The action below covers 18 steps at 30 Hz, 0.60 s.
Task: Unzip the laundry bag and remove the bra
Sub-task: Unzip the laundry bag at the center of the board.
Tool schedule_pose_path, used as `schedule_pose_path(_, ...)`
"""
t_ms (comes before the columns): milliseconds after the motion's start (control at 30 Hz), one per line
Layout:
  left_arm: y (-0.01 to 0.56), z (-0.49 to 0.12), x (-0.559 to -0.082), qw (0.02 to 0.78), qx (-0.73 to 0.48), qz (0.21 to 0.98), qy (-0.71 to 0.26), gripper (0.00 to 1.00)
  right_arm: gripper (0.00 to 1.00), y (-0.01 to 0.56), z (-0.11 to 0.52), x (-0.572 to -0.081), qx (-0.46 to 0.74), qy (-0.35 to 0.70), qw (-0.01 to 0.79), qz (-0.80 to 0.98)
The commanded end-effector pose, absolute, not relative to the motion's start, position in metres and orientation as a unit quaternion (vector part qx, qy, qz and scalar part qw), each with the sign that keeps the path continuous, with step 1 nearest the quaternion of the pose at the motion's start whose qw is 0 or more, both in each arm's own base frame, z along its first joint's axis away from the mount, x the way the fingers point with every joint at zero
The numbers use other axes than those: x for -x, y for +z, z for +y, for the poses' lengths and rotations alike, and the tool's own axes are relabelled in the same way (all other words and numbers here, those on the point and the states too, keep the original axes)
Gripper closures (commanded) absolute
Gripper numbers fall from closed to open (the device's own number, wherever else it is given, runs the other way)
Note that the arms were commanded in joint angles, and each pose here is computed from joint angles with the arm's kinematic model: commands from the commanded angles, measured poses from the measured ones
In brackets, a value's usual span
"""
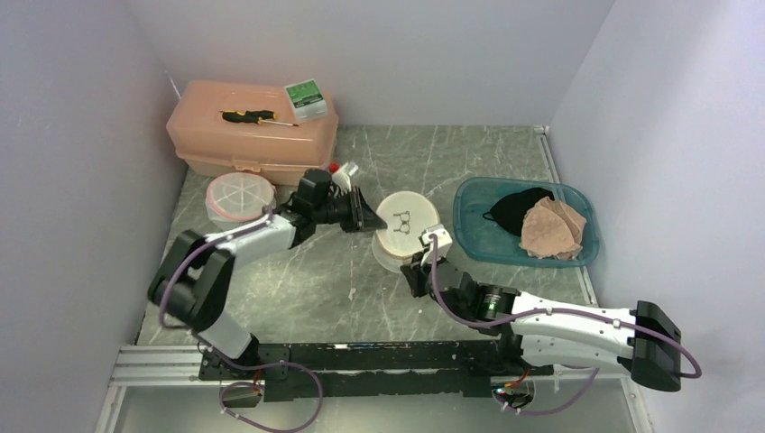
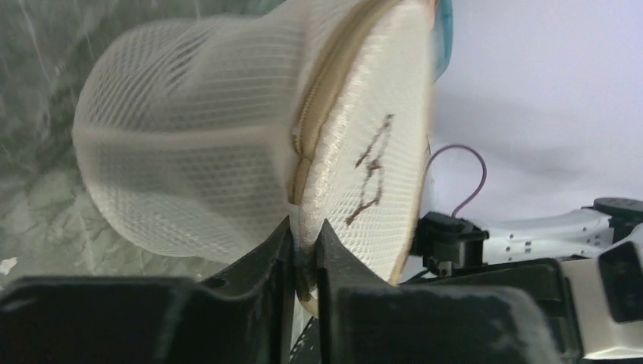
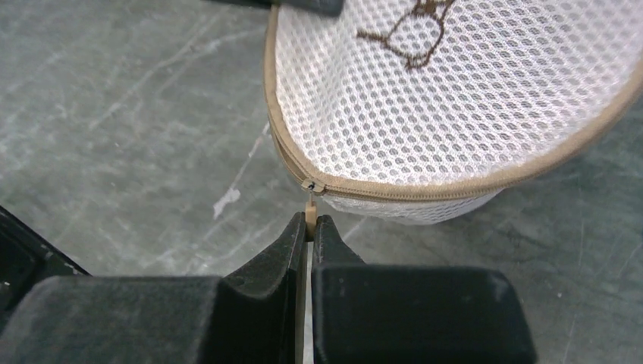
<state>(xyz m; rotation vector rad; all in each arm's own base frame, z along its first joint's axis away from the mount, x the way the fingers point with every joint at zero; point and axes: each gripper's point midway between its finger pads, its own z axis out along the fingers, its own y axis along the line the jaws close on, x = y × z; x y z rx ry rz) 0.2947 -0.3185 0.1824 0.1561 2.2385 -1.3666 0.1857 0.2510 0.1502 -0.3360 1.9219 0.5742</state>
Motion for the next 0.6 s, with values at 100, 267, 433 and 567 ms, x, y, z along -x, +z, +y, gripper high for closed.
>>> schedule_pose_path(100,0.174,-0.336,-0.285,0.231,-0.073,0.745,-0.621,0.53,1.00,0.127,0.248,-0.181,0.111,0.240,0.513,0.817)
schedule_pose_path(267,0.164,-0.318,-0.291,0.246,0.012,0.781,-0.574,0.31,1.00,0.120,0.237,-0.181,0.107,0.225,0.513,0.822)
schedule_pose_path(433,0.175,-0.295,-0.276,0.272,0.130,0.756,-0.581,0.05,1.00,0.122,0.232,-0.182,0.110,0.218,0.519,0.819)
schedule_pose_path(567,0.178,-0.310,-0.250,0.258,0.171,0.770,-0.558,0.05,1.00,0.122,0.233,-0.183,0.113,0.214,0.519,0.820)
